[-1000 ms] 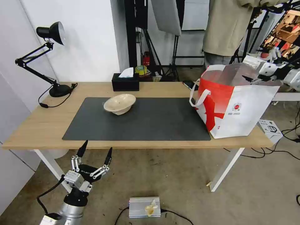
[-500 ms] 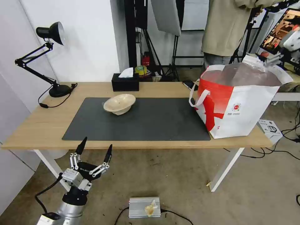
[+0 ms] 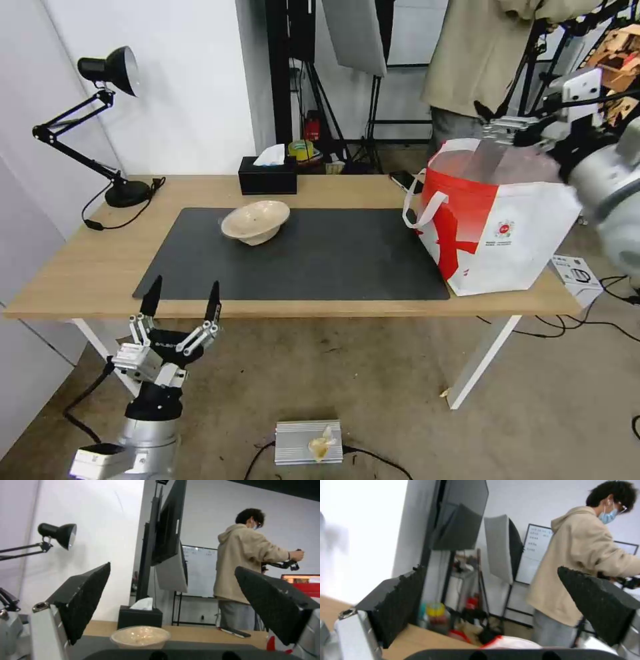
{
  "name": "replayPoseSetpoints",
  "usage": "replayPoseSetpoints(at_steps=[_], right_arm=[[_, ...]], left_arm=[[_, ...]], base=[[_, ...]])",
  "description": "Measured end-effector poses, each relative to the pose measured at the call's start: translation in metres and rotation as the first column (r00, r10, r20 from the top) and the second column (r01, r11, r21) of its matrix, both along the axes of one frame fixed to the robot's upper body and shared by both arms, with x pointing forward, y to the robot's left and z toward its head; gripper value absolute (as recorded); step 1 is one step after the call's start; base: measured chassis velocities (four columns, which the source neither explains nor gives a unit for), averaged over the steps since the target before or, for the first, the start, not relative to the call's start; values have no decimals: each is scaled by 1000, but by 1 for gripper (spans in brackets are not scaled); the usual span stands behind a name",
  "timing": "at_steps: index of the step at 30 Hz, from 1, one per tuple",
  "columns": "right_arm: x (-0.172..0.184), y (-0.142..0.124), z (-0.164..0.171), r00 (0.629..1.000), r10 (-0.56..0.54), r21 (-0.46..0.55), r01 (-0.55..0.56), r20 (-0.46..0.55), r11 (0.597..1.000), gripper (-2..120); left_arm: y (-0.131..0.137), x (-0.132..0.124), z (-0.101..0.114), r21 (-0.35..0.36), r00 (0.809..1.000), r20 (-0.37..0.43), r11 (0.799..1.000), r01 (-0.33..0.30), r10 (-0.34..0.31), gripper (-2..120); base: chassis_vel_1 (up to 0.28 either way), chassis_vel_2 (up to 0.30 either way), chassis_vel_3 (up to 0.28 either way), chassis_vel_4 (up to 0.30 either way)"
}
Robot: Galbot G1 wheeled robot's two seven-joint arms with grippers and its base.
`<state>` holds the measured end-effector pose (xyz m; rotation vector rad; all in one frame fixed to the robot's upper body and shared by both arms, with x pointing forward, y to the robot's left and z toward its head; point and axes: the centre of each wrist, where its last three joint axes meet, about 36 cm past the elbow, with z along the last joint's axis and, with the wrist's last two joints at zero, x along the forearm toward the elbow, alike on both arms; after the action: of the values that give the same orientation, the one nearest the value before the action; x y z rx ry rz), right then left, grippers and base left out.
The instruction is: Pick up the trash from the table and place it into the takeout bag.
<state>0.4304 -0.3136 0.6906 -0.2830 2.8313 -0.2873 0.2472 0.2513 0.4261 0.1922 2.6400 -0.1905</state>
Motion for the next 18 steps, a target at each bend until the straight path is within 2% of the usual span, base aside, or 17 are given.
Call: replayPoseSetpoints(at_steps=[6,11,18], right_arm=[[-10,16,-13,998,64,83,-66,28,994,100],[-32,38,-37,989,150,150,-151,18,977,100],[-47,51,-80,978,207,155,-203,-11,967,100]], left_arm=[[-2,-2,3,-4,1000,-4,1000,-13,13,100],[-2,-5,4,1,1000,-9,1000,-18,18,100],[-3,-7,10,1,1000,11,1000,-1,1,100]], base=[[0,0,0,0],[0,0,0,0],[0,0,0,0]])
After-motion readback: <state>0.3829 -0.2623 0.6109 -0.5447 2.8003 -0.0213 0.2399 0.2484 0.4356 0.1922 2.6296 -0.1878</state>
